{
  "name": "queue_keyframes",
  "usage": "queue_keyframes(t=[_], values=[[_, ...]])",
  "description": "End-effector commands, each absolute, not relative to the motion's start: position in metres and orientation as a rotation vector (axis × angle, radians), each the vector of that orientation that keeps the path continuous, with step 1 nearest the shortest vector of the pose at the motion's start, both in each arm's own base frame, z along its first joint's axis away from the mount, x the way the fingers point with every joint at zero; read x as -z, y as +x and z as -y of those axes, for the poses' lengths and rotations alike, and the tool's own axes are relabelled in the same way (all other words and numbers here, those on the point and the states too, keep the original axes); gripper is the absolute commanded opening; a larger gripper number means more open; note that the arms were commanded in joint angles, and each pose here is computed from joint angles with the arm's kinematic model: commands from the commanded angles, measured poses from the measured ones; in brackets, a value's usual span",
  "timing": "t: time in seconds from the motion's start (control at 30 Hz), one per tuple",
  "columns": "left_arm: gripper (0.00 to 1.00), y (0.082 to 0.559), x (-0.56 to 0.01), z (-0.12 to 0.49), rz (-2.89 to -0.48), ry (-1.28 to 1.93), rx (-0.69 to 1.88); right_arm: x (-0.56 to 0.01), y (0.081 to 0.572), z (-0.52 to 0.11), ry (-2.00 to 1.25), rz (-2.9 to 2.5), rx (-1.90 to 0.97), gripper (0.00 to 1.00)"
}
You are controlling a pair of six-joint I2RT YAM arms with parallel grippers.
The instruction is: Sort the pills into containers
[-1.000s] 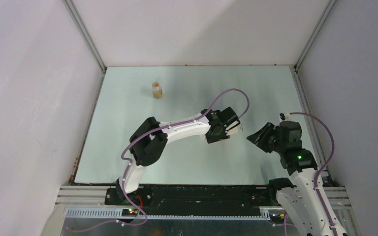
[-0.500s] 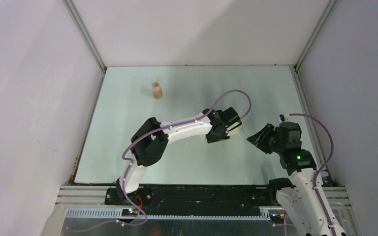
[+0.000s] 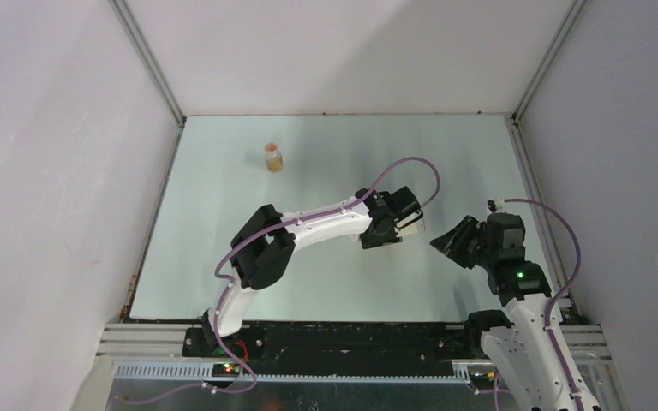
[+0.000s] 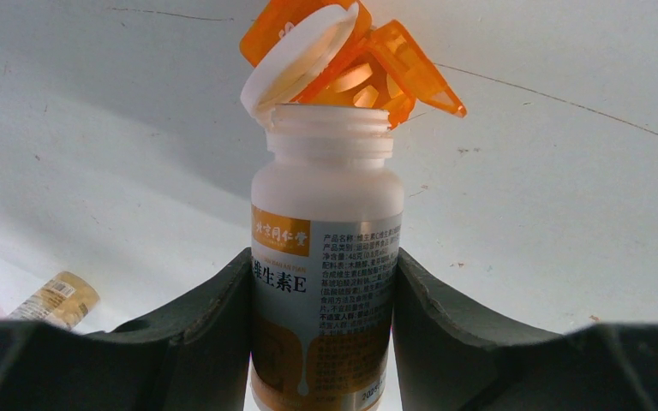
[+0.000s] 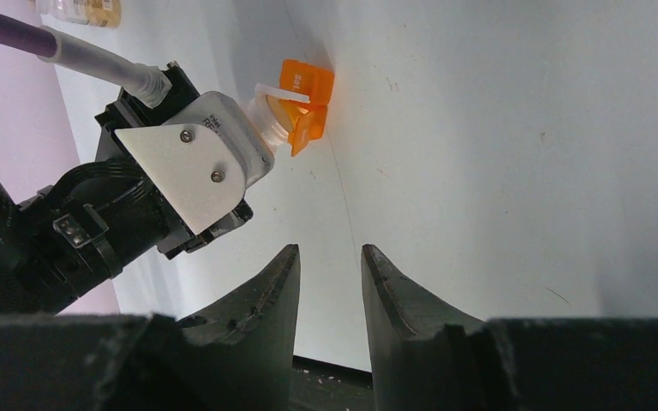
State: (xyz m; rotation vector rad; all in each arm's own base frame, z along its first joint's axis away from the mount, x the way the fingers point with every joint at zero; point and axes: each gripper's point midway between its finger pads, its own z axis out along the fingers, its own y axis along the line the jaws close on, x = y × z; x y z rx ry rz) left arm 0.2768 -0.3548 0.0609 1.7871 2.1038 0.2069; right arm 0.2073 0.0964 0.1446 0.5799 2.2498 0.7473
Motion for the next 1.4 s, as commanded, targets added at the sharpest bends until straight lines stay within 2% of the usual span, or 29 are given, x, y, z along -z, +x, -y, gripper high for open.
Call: queue_keyframes(t=[0.0,0.77,1.1,1.23,1.37], values=[[0.0,0.283,-0.072,0.362,-2.055,1.784,-0.228,-0.151,0.209,-0.096,0.543,-2.22,-0.752,0.37],[0.0,0.287,-0.108,0.358,-1.972,1.488,-0.077,-0.157,0.21,-0.098,0.545,-2.195,-0.783,0.37],[0.0,0.287,-0.153,0.358,-1.909,1.271,0.131,-0.166,0.207,-0.101,0.53,-2.181,-0.807,0.37],[0.0,0.284,-0.185,0.355,-1.847,1.174,0.232,-0.18,0.208,-0.108,0.484,-2.151,-0.866,0.4],[0.0,0.279,-0.215,0.352,-1.775,1.061,0.346,-0.204,0.209,-0.127,0.394,-2.084,-1.005,0.48]])
